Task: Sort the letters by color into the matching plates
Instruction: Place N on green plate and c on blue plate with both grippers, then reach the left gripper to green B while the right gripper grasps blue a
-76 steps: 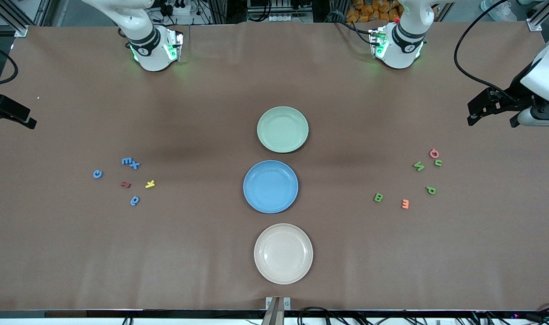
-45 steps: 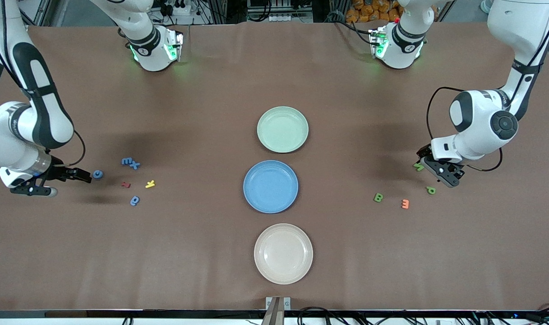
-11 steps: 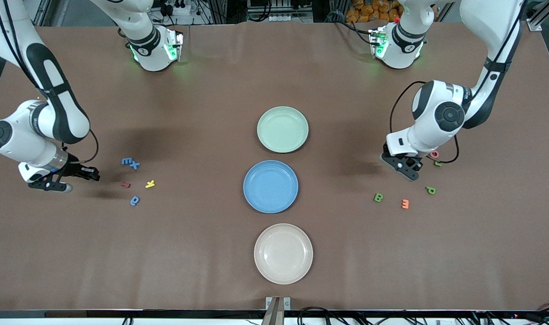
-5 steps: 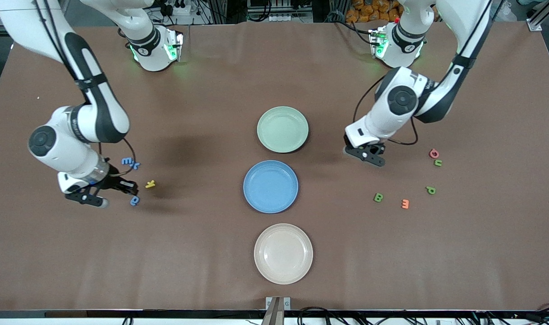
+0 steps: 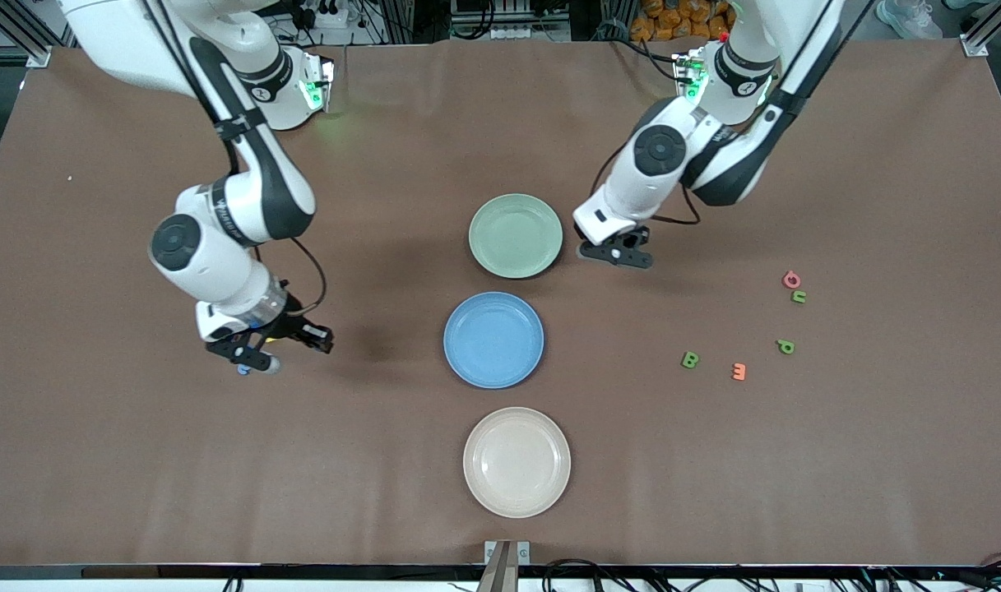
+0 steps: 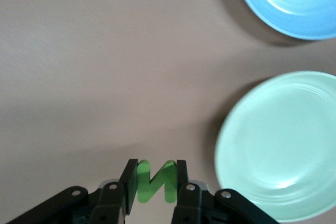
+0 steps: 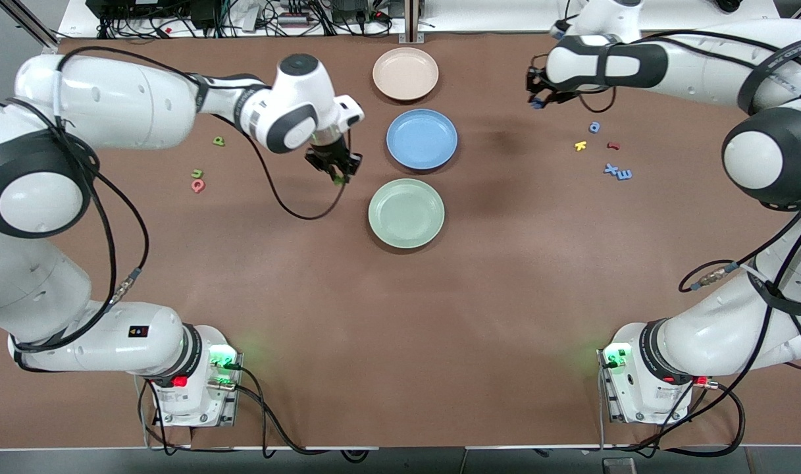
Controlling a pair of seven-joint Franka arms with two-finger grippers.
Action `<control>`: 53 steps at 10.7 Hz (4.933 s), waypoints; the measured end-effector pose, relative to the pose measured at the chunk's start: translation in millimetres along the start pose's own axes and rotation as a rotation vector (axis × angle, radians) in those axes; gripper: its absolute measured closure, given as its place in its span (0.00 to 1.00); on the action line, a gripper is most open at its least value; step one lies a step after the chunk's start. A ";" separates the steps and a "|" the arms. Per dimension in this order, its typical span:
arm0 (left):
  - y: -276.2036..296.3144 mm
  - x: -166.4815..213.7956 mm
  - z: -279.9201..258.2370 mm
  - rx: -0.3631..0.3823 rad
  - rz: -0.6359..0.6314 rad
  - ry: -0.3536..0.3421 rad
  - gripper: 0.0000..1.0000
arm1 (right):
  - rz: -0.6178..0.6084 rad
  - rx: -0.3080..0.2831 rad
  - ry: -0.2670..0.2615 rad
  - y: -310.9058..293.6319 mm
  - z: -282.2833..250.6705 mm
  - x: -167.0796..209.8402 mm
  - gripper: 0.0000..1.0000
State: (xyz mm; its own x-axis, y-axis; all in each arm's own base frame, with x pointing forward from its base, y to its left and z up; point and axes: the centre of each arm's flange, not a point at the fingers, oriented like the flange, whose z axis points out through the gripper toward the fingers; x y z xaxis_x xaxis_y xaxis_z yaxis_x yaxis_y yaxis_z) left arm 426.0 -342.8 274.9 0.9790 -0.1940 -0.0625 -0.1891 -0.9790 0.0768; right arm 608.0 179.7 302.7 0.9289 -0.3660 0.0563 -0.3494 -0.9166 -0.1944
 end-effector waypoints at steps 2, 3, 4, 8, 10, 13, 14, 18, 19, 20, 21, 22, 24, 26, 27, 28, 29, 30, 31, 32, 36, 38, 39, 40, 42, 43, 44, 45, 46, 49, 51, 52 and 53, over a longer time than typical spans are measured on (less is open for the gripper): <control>35.8 -15.7 4.4 -0.004 -0.053 -0.008 0.67 | 0.054 0.018 -0.009 -46.2 8.2 -22.2 0.65; 50.7 -19.9 5.1 -0.010 -0.080 -0.009 0.67 | 0.073 0.028 -0.013 -68.5 13.8 -30.9 0.65; 64.0 -22.6 5.6 -0.018 -0.105 -0.011 0.67 | 0.092 0.040 -0.013 -89.6 18.7 -37.3 0.65; 103.8 -18.1 8.9 -0.065 -0.203 -0.028 0.67 | 0.173 0.086 -0.017 -158.6 43.8 -52.3 0.65; 115.0 -14.6 11.0 -0.081 -0.267 -0.039 0.67 | 0.182 0.108 -0.014 -178.6 52.4 -54.7 0.65; 123.4 -19.8 22.1 -0.066 -0.272 -0.047 0.67 | 0.188 0.147 -0.004 -207.4 61.8 -70.7 0.65; 125.6 -22.2 26.4 -0.060 -0.265 -0.050 0.67 | 0.186 0.155 -0.003 -213.9 65.2 -78.4 0.65; 127.6 -24.9 43.9 -0.045 -0.253 -0.073 0.67 | 0.172 0.157 -0.011 -225.7 70.3 -94.3 0.61; 126.5 -22.6 48.1 -0.042 -0.251 -0.074 0.67 | 0.172 0.153 -0.013 -225.1 70.8 -94.1 0.50; 124.6 -18.0 50.7 -0.038 -0.252 -0.070 0.64 | 0.172 0.147 -0.016 -224.2 72.2 -94.2 0.36; 123.0 -13.2 52.5 -0.036 -0.254 -0.064 0.63 | 0.170 0.138 -0.021 -223.3 73.6 -94.7 0.25; 122.3 -9.6 53.2 -0.037 -0.257 -0.061 0.55 | 0.168 0.130 -0.024 -222.2 74.4 -94.6 0.11; 121.1 -2.7 49.4 -0.044 -0.268 -0.052 0.31 | 0.099 0.070 -0.022 -208.4 80.7 -86.2 0.00; 108.3 12.8 36.9 -0.034 -0.290 -0.032 0.07 | 0.031 0.027 -0.016 -169.4 88.8 -52.1 0.00; 92.0 24.9 24.1 -0.015 -0.288 -0.016 0.00 | 0.011 0.005 -0.019 -141.8 89.0 -29.0 0.00; 68.3 38.3 6.9 0.010 -0.246 -0.003 0.00 | -0.002 -0.025 -0.034 -111.7 84.1 -7.2 0.00; 39.5 51.8 -11.2 0.034 -0.187 0.007 0.00 | -0.001 -0.052 -0.052 -83.3 73.7 12.4 0.00; 9.2 64.8 -27.3 0.050 -0.131 0.018 0.00 | 0.021 -0.081 -0.072 -57.1 61.0 29.5 0.00; -19.2 76.2 -38.3 0.057 -0.083 0.026 0.00 | 0.055 -0.102 -0.076 -33.7 49.7 44.9 0.00; -43.8 85.7 -42.9 0.057 -0.030 0.029 0.00 | 0.093 -0.118 -0.072 -10.5 43.6 59.1 0.00; -124.2 114.9 -35.7 0.091 0.142 0.072 0.00 | 0.398 -0.191 -0.037 73.6 47.4 97.2 0.00; -161.5 127.5 -15.0 0.082 0.187 0.098 0.00 | 0.503 -0.202 -0.043 108.9 53.3 107.2 0.00; -178.9 132.6 -4.1 0.064 0.209 0.102 0.00 | 0.528 -0.204 -0.044 123.6 56.0 111.3 0.00; -190.5 137.0 6.3 0.045 0.225 0.101 0.00 | 0.546 -0.202 -0.039 135.4 59.1 114.6 0.00; -196.6 145.7 21.7 0.051 0.263 0.103 0.00 | 0.558 -0.203 -0.033 146.1 71.0 115.6 0.00; -200.0 148.6 28.6 0.064 0.279 0.101 0.00 | 0.556 -0.207 -0.035 149.1 79.5 113.8 0.00; -204.0 150.9 35.0 0.073 0.288 0.098 0.01 | 0.540 -0.213 -0.042 153.8 89.3 109.3 0.00; -206.8 152.8 39.6 0.086 0.302 0.099 0.03 | 0.512 -0.217 -0.048 159.3 98.3 104.1 0.00; -210.9 153.9 43.2 0.099 0.310 0.098 0.04 | 0.475 -0.222 -0.060 164.5 104.8 99.0 0.00; -219.3 156.9 49.0 0.104 0.304 0.098 0.10 | 0.409 -0.228 -0.080 171.4 110.8 93.4 0.00; -220.6 157.4 52.9 0.099 0.302 0.099 0.13 | 0.380 -0.227 -0.083 171.5 110.7 92.9 0.04; -222.0 157.7 54.5 0.098 0.300 0.102 0.18 | 0.365 -0.222 -0.080 169.8 107.4 93.7 0.18; -223.4 158.2 56.3 0.096 0.297 0.103 0.19 | 0.350 -0.220 -0.079 169.9 103.7 94.1 0.35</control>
State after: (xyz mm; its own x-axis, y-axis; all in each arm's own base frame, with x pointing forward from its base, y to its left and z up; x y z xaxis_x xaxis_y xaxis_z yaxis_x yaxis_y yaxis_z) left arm 618.8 -158.4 191.8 0.8814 -0.4697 0.0498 -0.4694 -0.8828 -0.0182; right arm 648.7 6.2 173.5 0.7529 -0.6560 -0.0534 -0.6557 -0.7546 0.0255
